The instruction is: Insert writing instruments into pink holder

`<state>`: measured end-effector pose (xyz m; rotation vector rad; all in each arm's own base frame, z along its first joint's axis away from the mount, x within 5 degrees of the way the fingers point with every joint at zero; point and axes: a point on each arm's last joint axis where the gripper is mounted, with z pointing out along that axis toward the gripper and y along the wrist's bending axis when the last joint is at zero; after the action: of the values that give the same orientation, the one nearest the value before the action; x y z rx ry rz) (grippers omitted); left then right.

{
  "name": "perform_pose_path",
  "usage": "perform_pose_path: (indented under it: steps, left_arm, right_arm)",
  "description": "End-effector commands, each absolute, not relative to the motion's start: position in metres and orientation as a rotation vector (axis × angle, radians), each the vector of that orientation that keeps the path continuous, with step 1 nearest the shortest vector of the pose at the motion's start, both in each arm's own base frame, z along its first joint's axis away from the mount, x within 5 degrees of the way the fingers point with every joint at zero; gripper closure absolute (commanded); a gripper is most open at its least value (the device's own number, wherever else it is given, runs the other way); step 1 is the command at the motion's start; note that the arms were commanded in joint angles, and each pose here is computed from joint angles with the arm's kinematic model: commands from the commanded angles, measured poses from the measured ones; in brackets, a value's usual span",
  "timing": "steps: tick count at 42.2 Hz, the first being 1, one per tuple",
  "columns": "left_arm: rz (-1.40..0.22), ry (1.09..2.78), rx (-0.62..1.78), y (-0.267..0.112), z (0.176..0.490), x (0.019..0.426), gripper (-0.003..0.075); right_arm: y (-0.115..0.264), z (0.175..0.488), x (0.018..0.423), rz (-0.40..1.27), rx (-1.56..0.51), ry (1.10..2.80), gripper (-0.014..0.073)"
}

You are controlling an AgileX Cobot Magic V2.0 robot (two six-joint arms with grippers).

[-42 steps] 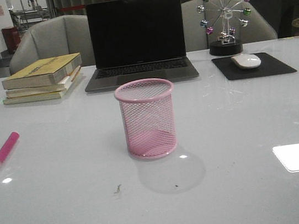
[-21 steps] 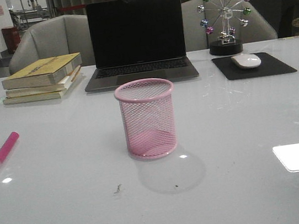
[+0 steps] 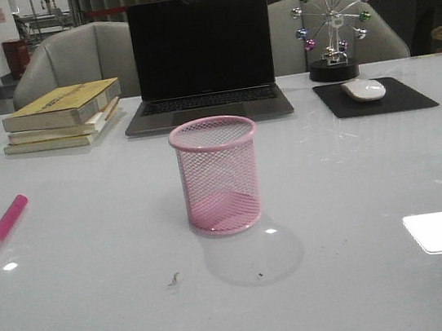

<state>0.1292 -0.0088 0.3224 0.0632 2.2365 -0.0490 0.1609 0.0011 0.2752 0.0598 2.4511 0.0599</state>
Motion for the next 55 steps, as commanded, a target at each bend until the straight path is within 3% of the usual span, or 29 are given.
perform_pose_path:
  steps: [1,16,29,41,55]
  left_arm:
    - [-0.116,2.135,0.127,-0.02,0.336,0.136,0.0107]
    - [-0.294,2.093,0.503,-0.063,0.335,0.123,0.0144]
    - [-0.33,2.08,0.569,-0.071,0.335,0.118,0.022]
    - [-0.332,2.081,0.569,-0.071,0.335,0.118,0.0287]
    - [-0.334,2.081,0.568,-0.071,0.335,0.118,0.0288]
  right_arm:
    - [-0.002,0.285,0.188,0.045,0.07,2.406,0.0088]
    - [-0.004,0.263,0.284,0.036,0.073,2.552,0.0088]
    - [-0.008,0.23,0.359,0.031,0.078,2.658,0.0088]
    - [-0.015,0.205,0.403,0.012,0.083,2.755,0.0088]
    - [-0.016,0.192,0.421,0.009,0.081,2.79,0.0101]
